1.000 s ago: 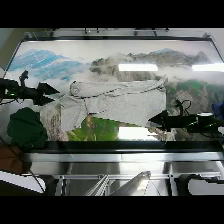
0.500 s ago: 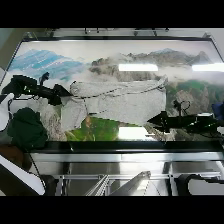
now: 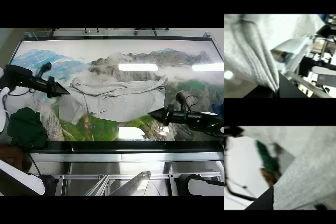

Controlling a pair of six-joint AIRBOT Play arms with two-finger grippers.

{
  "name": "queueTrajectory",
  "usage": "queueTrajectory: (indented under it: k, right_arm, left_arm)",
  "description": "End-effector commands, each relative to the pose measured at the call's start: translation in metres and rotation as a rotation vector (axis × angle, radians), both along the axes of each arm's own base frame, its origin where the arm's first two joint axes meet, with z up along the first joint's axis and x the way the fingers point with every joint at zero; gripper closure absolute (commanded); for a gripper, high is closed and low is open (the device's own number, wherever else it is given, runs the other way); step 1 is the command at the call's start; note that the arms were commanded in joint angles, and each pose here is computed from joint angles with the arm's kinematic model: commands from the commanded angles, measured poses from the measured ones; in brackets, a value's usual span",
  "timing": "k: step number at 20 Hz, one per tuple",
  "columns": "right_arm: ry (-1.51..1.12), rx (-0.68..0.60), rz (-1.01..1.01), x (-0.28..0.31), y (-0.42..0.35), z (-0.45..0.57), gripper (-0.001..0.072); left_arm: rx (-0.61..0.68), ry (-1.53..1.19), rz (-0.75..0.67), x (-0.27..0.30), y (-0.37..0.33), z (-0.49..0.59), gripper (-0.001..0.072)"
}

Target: Fold the shirts.

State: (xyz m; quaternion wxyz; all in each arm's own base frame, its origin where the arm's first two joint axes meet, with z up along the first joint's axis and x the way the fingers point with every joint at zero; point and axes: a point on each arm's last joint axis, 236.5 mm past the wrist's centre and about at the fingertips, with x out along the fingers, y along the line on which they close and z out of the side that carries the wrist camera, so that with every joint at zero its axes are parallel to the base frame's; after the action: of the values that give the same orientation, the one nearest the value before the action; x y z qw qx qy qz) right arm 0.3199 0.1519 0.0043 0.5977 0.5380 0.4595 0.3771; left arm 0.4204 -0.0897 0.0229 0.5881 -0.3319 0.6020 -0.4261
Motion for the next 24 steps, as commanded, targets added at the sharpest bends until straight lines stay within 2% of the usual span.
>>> queueTrajectory:
  k: [1, 2, 3, 5, 6, 7, 10, 11, 12, 15, 18, 20, 24]
  right_arm:
    - [-0.526, 0.385, -0.105, 0.001, -0.031, 0.17, 0.0694]
    - [-0.702, 0.443, -0.164, -0.01, -0.05, 0.22, 0.0693]
    - [-0.841, 0.443, -0.228, -0.02, -0.064, 0.26, 0.0694]
    - [-1.146, 0.383, -0.343, -0.056, -0.089, 0.339, 0.0694]
    - [-1.266, 0.298, -0.41, -0.071, -0.095, 0.372, 0.0694]
    - [-1.341, 0.161, -0.484, -0.079, -0.097, 0.397, 0.0694]
    - [-1.318, -0.327, -0.665, -0.068, -0.102, 0.416, 0.0695]
    - [-1.319, -0.422, -0.68, -0.069, -0.1, 0.417, 0.0695]
    - [-1.325, -0.464, -0.668, -0.072, -0.093, 0.418, 0.0695]
    - [-1.324, -0.411, -0.601, -0.073, -0.077, 0.414, 0.0695]
    - [-1.32, -0.387, -0.578, -0.073, -0.072, 0.413, 0.0695]
    - [-1.335, -0.393, -0.582, -0.077, -0.069, 0.416, 0.0695]
    - [-1.32, -0.44, -0.629, -0.071, -0.077, 0.416, 0.0695]
  left_arm:
    - [-0.251, -0.347, 0.029, -0.006, 0.002, 0.138, 0.0675]
    - [-0.287, -0.456, 0.046, -0.014, 0.005, 0.178, 0.0676]
    - [-0.267, -0.549, 0.058, -0.026, 0.009, 0.208, 0.0675]
    - [-0.174, -0.754, 0.063, -0.059, 0.013, 0.269, 0.0675]
    - [-0.121, -0.854, 0.068, -0.077, 0.014, 0.297, 0.0675]
    - [-0.056, -0.963, 0.082, -0.095, 0.013, 0.326, 0.0675]
    - [0.118, -1.196, 0.194, -0.132, 0.017, 0.39, 0.0675]
    - [0.157, -1.226, 0.209, -0.143, 0.016, 0.398, 0.0675]
    - [0.178, -1.24, 0.215, -0.149, 0.015, 0.401, 0.0675]
    - [0.107, -1.144, 0.225, -0.15, 0.007, 0.382, 0.0675]
    - [0.009, -1.025, 0.155, -0.154, -0.013, 0.358, 0.0675]
    - [0.008, -1.039, 0.116, -0.162, -0.021, 0.362, 0.0675]
    - [0.095, -1.175, 0.093, -0.172, -0.022, 0.394, 0.0675]
